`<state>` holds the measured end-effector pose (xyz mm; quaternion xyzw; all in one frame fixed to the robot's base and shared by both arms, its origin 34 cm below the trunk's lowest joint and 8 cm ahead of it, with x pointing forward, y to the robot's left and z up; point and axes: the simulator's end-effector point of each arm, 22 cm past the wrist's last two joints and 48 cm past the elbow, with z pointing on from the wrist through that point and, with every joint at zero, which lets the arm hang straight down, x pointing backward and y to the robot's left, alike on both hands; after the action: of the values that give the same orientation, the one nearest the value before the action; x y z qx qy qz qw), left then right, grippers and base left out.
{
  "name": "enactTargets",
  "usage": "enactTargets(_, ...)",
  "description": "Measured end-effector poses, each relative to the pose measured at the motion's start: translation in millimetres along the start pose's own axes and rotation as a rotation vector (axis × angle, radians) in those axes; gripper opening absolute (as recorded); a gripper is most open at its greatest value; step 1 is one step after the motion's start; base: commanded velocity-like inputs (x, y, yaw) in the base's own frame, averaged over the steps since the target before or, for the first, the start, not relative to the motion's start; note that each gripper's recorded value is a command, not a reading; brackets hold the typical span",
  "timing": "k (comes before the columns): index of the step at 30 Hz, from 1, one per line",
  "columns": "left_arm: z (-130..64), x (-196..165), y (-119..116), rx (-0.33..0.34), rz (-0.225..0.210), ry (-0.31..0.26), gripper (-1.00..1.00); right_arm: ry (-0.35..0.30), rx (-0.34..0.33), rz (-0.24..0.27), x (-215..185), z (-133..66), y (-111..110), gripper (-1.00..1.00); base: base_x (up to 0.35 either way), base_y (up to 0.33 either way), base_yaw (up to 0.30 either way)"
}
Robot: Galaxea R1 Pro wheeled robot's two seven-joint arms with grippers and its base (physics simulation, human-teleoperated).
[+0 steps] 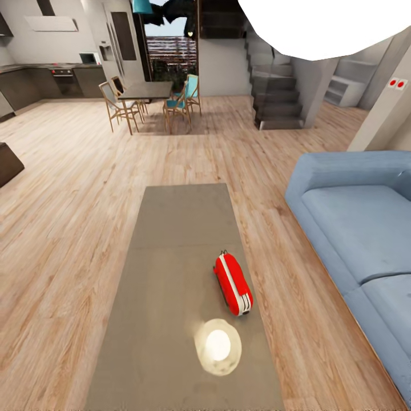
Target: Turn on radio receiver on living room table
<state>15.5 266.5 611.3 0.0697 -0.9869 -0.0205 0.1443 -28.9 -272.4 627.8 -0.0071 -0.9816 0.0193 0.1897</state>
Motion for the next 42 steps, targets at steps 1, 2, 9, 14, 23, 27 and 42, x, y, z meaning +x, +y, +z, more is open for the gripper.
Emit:
enactTargets(1, -0.6, -3.7, 0.4, 0.001, 0.000, -0.008, 1.00, 0.002, 0.000, 0.000, 1.3, -0.6, -0.3, 1.00, 0.000, 0.000, 0.000)
enactTargets(2, -1.3, -9.3, 0.3, 0.002, 0.001, -0.019, 1.00, 0.003, 0.001, 0.000, 2.3, -1.3, -0.5, 1.00, 0.000, 0.000, 0.000)
enactTargets(9, -6.3, -24.9, -1.4, 0.009, 0.000, -0.055, 1.00, -0.020, 0.001, 0.001, -5.6, -5.2, -0.9, 1.00, 0.000, 0.000, 0.000)
enactTargets(14, -9.5, -29.3, -2.0, 0.011, 0.003, -0.068, 1.00, -0.022, 0.002, 0.001, -4.3, -7.9, -1.4, 1.00, 0.000, 0.000, 0.000)
enactTargets(23, -14.5, -31.0, -2.6, 0.014, 0.008, -0.073, 1.00, -0.035, 0.001, 0.000, -6.6, -12.2, -1.5, 1.00, 0.000, 0.000, 0.000)
enactTargets(27, -15.7, -27.3, -2.1, 0.013, 0.009, -0.067, 1.00, -0.032, 0.001, 0.000, -3.8, -13.4, -1.6, 1.00, 0.000, 0.000, 0.000)
enactTargets(42, -14.6, -16.4, -0.5, 0.009, 0.006, -0.040, 1.00, -0.010, 0.002, -0.001, 4.7, -13.2, -1.8, 1.00, 0.000, 0.000, 0.000)
